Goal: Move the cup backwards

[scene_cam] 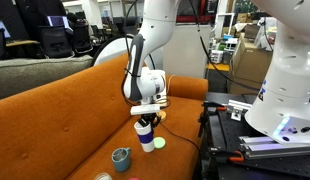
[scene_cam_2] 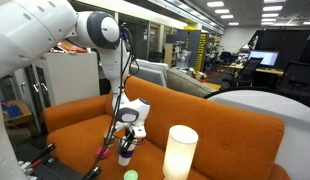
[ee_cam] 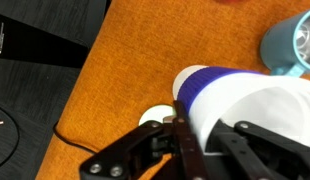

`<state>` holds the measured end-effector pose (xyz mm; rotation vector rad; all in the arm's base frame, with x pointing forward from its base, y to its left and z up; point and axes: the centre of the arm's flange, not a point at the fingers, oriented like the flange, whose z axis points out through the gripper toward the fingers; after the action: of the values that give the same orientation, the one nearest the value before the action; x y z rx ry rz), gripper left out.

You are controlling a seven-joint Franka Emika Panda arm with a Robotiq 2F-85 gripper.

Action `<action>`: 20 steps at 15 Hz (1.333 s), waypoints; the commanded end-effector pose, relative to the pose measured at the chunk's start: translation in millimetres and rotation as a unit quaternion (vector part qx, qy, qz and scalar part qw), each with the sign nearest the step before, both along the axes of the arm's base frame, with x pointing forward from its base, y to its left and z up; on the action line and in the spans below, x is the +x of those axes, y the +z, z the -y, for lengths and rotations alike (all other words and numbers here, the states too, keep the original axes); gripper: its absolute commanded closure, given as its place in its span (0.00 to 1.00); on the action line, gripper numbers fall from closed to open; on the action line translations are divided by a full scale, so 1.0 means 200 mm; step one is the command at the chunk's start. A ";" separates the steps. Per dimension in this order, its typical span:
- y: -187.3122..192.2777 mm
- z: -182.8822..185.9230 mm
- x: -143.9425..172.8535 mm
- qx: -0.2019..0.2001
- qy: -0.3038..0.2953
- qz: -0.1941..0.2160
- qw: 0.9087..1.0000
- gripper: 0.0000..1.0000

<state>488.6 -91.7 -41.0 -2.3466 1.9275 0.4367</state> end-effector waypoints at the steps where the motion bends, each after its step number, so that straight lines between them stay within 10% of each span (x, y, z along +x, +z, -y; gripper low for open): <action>1: 0.01 0.11 0.04 0.007 -0.032 0.026 0.999 0.97; 15: -0.18 0.32 0.52 0.016 -0.081 -0.007 0.997 0.97; 17: -0.19 0.29 0.53 0.001 -0.063 -0.022 0.998 0.62; 20: -0.19 0.25 0.51 -0.014 -0.040 -0.036 0.998 0.53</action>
<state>586.4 -142.5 -77.9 -2.2339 2.0714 0.4651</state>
